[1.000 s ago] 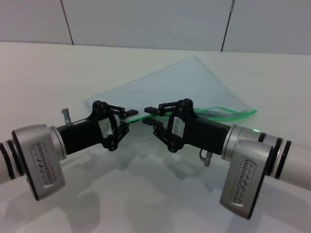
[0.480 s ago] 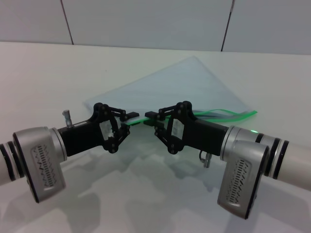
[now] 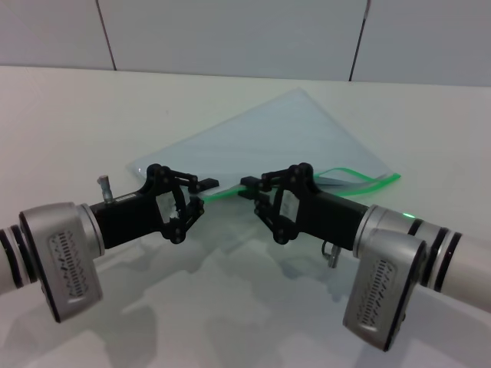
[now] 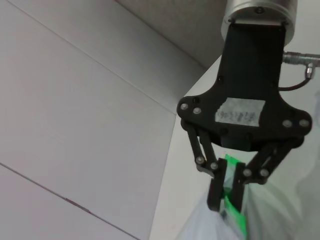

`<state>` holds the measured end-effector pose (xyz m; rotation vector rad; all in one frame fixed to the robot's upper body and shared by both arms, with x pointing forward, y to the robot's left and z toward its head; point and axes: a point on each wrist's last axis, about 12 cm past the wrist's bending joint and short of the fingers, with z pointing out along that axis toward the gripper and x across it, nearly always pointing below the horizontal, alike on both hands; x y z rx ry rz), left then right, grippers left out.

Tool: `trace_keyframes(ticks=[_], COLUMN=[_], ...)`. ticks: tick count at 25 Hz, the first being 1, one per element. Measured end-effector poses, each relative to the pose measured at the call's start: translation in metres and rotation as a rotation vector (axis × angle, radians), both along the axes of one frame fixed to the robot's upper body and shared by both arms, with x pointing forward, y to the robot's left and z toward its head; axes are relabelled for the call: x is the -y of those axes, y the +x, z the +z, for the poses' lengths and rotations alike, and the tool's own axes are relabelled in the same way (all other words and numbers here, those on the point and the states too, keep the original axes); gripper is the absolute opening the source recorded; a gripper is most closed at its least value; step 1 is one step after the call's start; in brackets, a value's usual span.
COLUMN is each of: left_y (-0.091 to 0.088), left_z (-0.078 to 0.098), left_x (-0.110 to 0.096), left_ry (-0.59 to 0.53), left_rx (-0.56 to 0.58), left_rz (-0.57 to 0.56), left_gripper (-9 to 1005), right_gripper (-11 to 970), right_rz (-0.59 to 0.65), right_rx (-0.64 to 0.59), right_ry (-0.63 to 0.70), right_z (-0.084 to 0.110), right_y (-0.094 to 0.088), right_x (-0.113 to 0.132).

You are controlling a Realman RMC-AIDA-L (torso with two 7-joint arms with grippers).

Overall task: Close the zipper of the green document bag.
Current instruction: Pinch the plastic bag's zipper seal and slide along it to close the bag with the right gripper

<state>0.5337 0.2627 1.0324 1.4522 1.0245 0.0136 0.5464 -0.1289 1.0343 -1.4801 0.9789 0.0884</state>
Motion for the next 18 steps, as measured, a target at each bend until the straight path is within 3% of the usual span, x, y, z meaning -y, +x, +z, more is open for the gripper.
trace_keyframes(ticks=[8,18], left_y=[-0.003,-0.004], left_z=[-0.002,-0.002], left_x=[-0.002,-0.003], left_ry=[0.002,0.001], left_rx=[0.0,-0.001], left_rz=[0.004,0.005], left_gripper=[50,49], right_gripper=[76,76], right_rz=[-0.098,-0.354], right_rx=[-0.009,-0.034], right_ry=[0.016,0.008], right_z=[-0.004,-0.015], right_y=[0.004,0.015], right_x=[0.018,0.067])
